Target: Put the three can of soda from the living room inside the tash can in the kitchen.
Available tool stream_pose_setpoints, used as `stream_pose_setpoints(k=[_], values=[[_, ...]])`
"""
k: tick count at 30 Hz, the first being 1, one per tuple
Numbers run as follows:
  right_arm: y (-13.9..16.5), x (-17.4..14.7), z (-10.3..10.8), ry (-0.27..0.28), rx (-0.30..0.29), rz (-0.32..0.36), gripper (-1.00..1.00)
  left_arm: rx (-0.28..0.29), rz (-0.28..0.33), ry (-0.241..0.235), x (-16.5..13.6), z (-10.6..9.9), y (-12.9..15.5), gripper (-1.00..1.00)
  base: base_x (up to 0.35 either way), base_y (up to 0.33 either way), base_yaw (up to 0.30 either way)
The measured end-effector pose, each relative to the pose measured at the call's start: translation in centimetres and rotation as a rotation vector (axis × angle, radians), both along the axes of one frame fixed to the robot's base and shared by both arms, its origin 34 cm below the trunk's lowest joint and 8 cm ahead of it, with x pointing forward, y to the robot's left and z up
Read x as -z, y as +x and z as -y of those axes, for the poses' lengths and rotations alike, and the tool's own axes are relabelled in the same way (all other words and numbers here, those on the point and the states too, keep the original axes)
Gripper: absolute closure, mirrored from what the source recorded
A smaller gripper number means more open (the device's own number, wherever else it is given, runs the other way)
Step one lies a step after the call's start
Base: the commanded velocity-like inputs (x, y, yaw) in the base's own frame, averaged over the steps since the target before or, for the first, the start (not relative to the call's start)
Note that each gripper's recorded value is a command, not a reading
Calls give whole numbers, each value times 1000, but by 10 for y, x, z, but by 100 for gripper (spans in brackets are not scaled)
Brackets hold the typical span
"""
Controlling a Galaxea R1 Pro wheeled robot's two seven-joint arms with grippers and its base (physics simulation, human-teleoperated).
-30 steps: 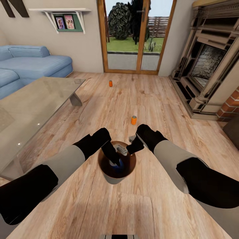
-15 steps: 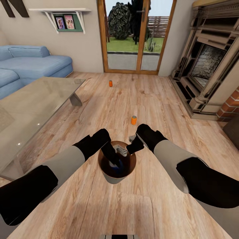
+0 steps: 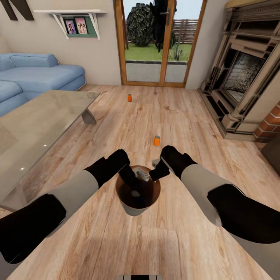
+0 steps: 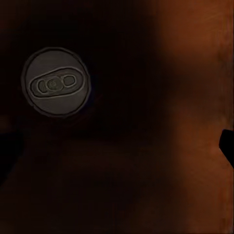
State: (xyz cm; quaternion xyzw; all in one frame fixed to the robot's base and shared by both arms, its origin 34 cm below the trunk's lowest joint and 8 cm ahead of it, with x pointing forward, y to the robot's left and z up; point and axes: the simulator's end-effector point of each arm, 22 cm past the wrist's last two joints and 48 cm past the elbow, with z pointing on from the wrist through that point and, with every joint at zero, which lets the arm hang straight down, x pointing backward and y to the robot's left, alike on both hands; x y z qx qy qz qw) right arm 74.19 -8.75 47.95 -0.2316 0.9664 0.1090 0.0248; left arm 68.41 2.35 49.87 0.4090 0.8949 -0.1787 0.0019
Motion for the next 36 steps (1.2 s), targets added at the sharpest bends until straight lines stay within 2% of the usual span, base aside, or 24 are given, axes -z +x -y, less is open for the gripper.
stream_pose_setpoints(k=[2, 3, 5, 10, 11, 12, 13, 16, 18, 19, 20, 21, 22, 23, 24, 28, 30, 31, 33, 34, 36], values=[[-1, 1, 2, -1, 3, -3, 100, 23, 34, -33, -13, 11, 5, -100, 0, 0, 0], [-1, 2, 5, -2, 9, -7, 100, 31, 71, -51, -24, 8, 13, -100, 0, 0, 0], [0, 3, 12, -11, 14, -6, 100, 30, 99, -74, -35, -3, 22, -100, 0, 0, 0], [2, 6, 25, -31, 24, -5, 100, 6, 126, -161, -70, -44, 36, -100, 0, 0, 0], [2, 6, 28, -24, 36, -9, 100, -9, 143, -187, -83, -58, 42, -100, 0, 0, 0], [3, 6, 34, -13, 58, -17, 100, -42, 173, -210, -97, -83, 50, -100, 0, 0, 0], [4, 7, 41, -15, 71, -18, 100, -62, 192, -209, -99, -99, 52, -100, 0, 0, 0], [9, 11, 75, -65, 89, -7, 100, -111, 215, -196, -89, -122, 50, -100, 0, 0, 0], [11, 13, 103, -96, 113, -4, 100, -190, 238, -197, -83, -142, 56, -100, 0, 0, 0], [11, 14, 116, -102, 134, -9, 100, -258, 256, -193, -76, -158, 60, -100, 0, 0, 0], [12, 14, 130, -108, 155, -10, 100, -313, 298, -193, -67, -174, 66, -100, 0, 0, 0], [13, 14, 140, -124, 158, -6, 100, -343, 319, -189, -61, -183, 68, -100, 0, 0, 0], [12, 15, 152, -124, 183, -13, 100, -403, 362, -162, -49, -203, 71, -100, 0, 0, 0], [13, 14, 161, -137, 187, -7, 100, -435, 381, -146, -43, -214, 72, -100, 0, 0, 0], [13, 14, 172, -140, 204, -10, 100, -487, 414, -104, -32, -234, 73, -100, 0, 0, 0], [13, 13, 197, -162, 233, -6, 100, -577, 490, -17, -13, -269, 74, -100, 0, 0, 0], [10, 13, 215, -162, 273, -16, 100, -654, 531, 12, -7, -290, 78, -100, 0, 0, 0], [7, 15, 228, -173, 289, -19, 100, -694, 536, 12, -3, -297, 77, -100, 0, 0, 0], [2, 17, 255, -225, 293, -19, 100, -731, 531, 3, 5, -298, 74, -100, 0, 0, 0], [0, 18, 266, -253, 286, -15, 100, -738, 528, -1, 9, -296, 72, -100, 0, 0, 0], [-8, 21, 282, -270, 302, -26, 100, -747, 526, -13, 20, -291, 66, -100, 0, 0, 0]])
